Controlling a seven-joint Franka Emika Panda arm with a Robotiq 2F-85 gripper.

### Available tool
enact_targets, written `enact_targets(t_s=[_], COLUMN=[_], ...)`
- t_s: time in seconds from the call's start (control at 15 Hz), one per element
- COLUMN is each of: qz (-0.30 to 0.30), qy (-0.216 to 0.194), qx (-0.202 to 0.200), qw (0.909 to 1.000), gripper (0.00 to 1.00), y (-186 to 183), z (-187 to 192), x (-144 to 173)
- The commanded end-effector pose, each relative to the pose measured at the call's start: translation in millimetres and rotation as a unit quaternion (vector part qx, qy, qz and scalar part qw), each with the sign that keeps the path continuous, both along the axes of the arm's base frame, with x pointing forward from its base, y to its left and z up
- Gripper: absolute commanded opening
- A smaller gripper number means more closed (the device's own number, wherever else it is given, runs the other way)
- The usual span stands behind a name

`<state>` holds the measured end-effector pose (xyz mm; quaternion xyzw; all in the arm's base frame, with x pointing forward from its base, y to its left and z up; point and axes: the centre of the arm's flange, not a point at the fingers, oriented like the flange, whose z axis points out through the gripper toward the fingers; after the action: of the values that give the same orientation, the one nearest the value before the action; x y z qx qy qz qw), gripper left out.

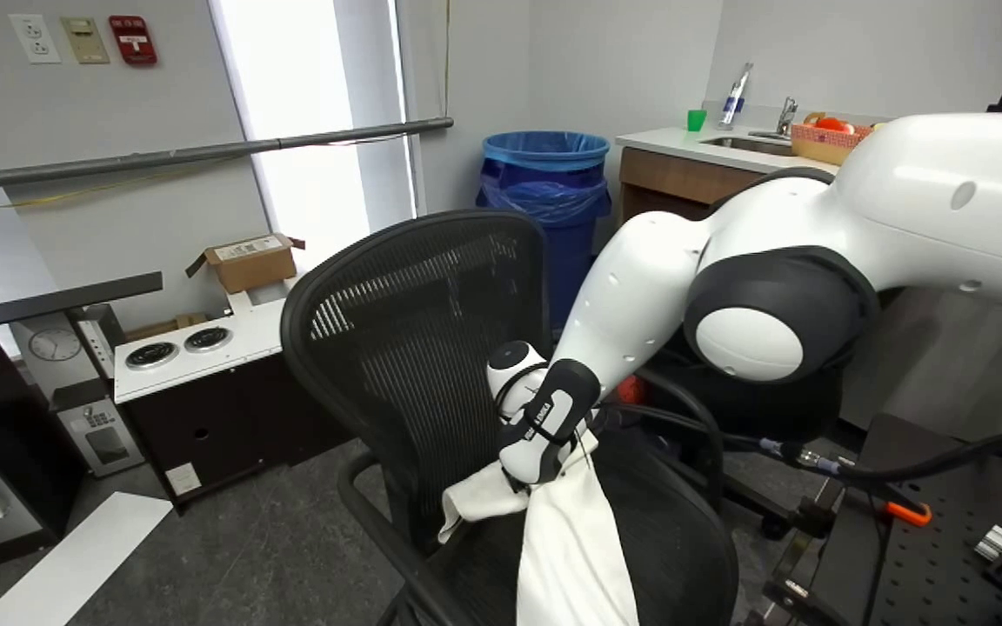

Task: Take the towel from the seat and hang it on the backrest of the chair

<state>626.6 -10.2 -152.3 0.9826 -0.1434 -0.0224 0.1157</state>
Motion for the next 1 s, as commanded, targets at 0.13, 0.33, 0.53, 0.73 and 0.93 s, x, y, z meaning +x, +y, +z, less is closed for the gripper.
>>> enact_targets(t_s=[0.13,0.33,0.53,0.73,0.93], qz=[-0.017,-0.016,-0.017,-0.018,-0.023], qy=[0.004,0.001,-0.003,-0.005,-0.02], qx=[0.012,0.018,0.024,0.032,0.047], qw=[0.9998,0.9997,0.9996,0.9993,0.9984], gripper=[0.33,0.11,0.0,0.01,0.01], y=[-1,5,14,24,11], z=[-6,-2,2,5,19], x=[9,11,12,14,15])
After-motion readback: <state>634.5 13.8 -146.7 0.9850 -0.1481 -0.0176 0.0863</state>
